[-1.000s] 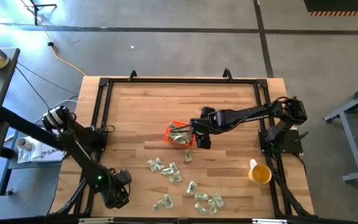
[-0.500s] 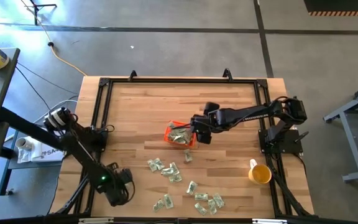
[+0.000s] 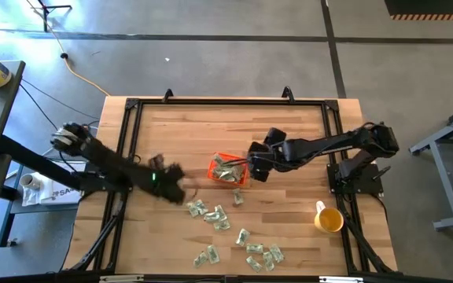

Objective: Pick and place Stevia / Truvia into bins
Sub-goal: Put the light green stevia packet into the orange bin

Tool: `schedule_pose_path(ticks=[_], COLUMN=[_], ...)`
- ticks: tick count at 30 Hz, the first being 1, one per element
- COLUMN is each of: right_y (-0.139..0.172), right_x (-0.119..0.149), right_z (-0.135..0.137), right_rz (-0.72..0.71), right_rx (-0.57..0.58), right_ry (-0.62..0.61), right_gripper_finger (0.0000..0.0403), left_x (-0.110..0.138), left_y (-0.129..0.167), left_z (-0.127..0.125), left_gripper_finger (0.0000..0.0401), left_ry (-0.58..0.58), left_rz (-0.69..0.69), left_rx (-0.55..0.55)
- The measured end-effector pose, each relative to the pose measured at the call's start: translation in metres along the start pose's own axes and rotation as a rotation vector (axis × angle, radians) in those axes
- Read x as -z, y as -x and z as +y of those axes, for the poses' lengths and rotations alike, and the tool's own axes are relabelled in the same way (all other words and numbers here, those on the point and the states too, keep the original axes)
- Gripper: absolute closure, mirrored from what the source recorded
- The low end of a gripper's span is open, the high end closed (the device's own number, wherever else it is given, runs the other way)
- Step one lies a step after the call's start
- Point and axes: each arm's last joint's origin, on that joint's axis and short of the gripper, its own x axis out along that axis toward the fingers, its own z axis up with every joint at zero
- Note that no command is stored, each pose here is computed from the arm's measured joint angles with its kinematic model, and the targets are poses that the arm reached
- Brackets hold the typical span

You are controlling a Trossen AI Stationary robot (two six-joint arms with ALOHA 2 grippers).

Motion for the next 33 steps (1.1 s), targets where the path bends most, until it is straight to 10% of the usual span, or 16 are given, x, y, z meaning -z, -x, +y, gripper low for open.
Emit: schedule_pose_path(ticks=[11, 18, 24, 33], right_y=[0.036, 0.041, 0.042, 0.037], right_x=[0.026, 0.032, 0.033, 0.031], right_z=[-0.009, 0.004, 0.009, 0.016], right_rz=[0.092, 0.102, 0.109, 0.146], right_rx=[0.003, -0.019, -0.030, -0.144], right_ry=[-0.087, -0.098, -0.083, 0.014], right_gripper_finger=[0.0140, 0.0140, 0.0140, 0.0140], left_x=[-0.108, -0.140, -0.156, -0.133], left_y=[-0.002, -0.047, -0.065, -0.011], left_z=[0.076, 0.059, 0.038, 0.049], left_gripper_finger=[0.0379, 0.0369, 0.0253, 0.0117], left_ry=[0.221, 0.203, 0.192, 0.116], left_rz=[-0.542, -0.417, -0.300, -0.028], left_rx=[0.427, 0.625, 0.624, 0.535])
